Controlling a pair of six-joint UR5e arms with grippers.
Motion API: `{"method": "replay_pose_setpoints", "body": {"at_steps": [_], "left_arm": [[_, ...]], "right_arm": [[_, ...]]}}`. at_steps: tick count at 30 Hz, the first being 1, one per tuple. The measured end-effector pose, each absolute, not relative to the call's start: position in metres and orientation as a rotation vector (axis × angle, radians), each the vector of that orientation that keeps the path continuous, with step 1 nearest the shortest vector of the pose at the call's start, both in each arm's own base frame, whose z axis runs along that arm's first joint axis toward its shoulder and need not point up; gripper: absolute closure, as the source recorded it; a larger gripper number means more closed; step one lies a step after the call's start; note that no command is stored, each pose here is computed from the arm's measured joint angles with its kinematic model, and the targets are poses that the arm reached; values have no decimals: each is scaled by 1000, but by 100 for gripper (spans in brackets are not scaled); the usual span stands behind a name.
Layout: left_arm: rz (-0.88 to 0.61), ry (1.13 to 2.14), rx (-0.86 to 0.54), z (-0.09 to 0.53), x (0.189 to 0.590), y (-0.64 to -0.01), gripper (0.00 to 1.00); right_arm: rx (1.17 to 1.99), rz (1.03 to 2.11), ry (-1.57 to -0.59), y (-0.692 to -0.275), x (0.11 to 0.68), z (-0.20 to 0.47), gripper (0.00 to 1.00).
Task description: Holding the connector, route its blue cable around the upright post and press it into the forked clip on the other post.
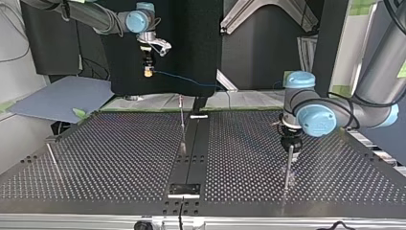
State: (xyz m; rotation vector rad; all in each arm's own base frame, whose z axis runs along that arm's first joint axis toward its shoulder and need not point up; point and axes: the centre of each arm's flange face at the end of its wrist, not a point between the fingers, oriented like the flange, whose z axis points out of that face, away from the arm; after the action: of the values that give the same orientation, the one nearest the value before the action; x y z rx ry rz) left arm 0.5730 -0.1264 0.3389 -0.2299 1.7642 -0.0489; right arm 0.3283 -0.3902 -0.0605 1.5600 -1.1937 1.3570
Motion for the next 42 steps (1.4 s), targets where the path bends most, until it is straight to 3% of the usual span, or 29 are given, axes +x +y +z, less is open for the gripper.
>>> {"method": "replay_pose_setpoints", "body": {"at_steps": [12,21,35,42], "left_arm": [[-85,1810,-295,335,564,-133,0],[-59,1881,-265,333,533,-139,0],[57,1933,-350,341,476,-123,0],[133,1897,-345,381,463,-115,0]], "right_arm": [[1585,1370,-1174,-390,329,-61,100],[1584,1374,-1171,-391,329,-61,100],[1570,1373,-1181,-399,325,-59,100],[1580,1375,-1183,-399,324,-60,100]]}}
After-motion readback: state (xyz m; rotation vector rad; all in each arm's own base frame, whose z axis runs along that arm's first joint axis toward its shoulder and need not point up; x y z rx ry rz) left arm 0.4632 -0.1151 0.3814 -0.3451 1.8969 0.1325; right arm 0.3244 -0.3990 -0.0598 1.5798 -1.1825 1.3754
